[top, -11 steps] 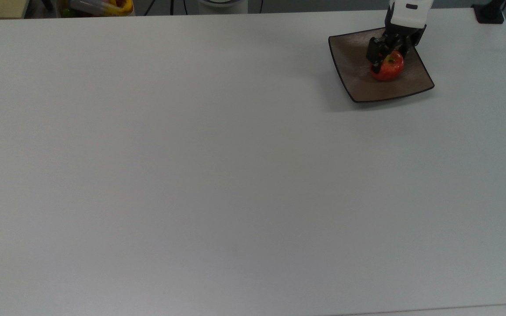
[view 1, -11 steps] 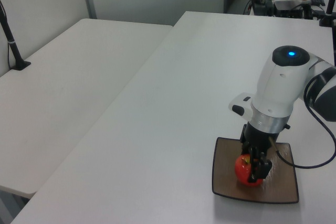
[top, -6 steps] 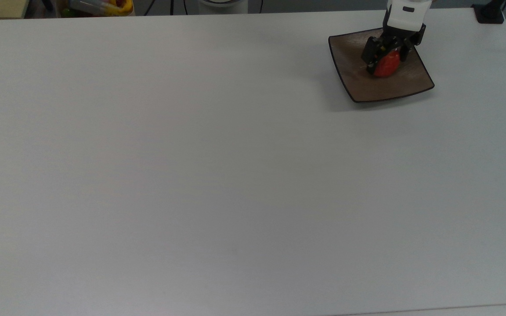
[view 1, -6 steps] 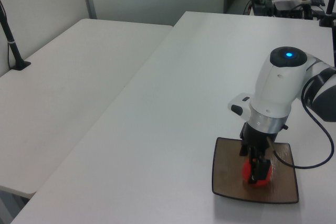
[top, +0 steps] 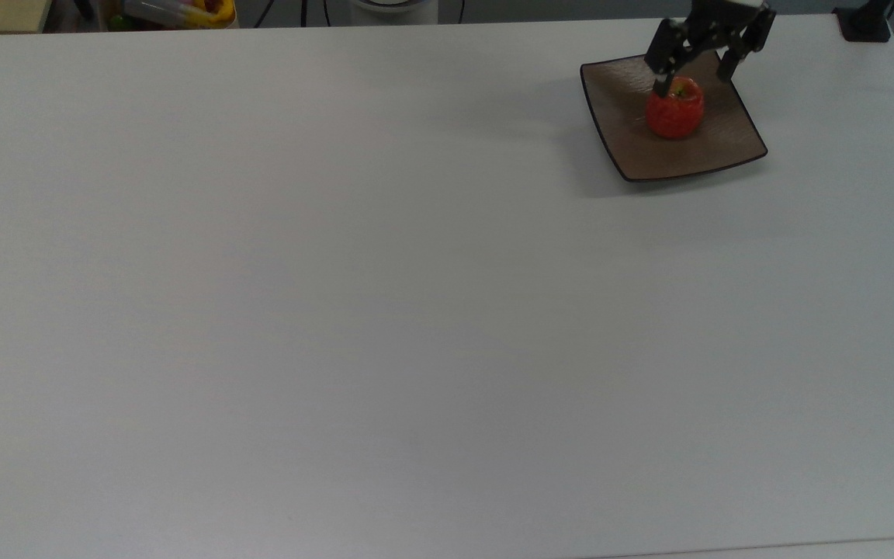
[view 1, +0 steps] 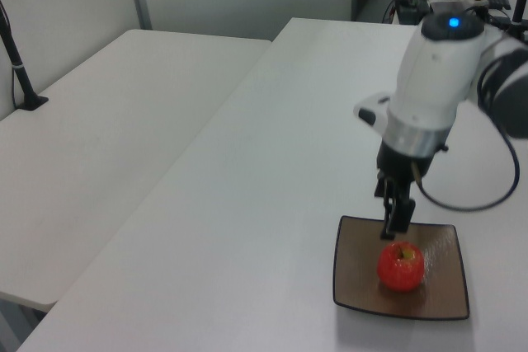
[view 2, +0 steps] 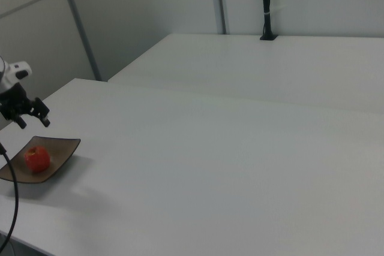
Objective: Apples placed on a ceramic plate
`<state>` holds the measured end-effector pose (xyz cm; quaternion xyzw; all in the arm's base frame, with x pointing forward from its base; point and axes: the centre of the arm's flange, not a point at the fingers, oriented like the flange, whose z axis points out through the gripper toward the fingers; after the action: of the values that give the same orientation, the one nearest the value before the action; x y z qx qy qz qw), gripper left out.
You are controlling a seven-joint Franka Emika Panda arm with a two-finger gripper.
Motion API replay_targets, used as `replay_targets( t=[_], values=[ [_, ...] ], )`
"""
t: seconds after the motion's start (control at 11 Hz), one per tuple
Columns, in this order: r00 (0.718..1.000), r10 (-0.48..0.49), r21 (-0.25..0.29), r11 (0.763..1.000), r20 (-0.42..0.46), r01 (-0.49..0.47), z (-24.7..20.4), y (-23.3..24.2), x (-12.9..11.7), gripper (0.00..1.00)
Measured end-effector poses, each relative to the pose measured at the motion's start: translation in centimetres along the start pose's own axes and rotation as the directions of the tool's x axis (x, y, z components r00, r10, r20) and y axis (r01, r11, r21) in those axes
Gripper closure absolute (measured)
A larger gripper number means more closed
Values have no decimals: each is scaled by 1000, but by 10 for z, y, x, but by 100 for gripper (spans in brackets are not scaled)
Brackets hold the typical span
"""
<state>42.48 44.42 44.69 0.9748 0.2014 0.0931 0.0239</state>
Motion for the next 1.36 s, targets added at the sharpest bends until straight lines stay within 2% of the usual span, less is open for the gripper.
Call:
replay_targets(
  t=[0.18, 0.27, 0.63, 0.73, 0.91, 1.0, 1.27, 1.36],
  values=[
    [993, 114, 32, 993, -8, -113, -56, 36, 7, 0],
    [983, 182, 49, 982, 5, -182, -87, 61, 9, 0],
    [933, 352, 9, 935, 78, -354, -190, 152, 1, 0],
    [912, 401, 20, 915, 83, -404, -204, 179, 0, 0],
    [859, 503, 61, 858, 95, -510, -219, 240, -3, 0],
    [842, 529, 61, 841, 107, -537, -220, 269, -7, 0],
    [815, 561, 96, 812, 143, -575, -210, 355, -20, 0],
    [824, 546, 101, 821, 151, -562, -203, 371, -24, 0]
  ],
)
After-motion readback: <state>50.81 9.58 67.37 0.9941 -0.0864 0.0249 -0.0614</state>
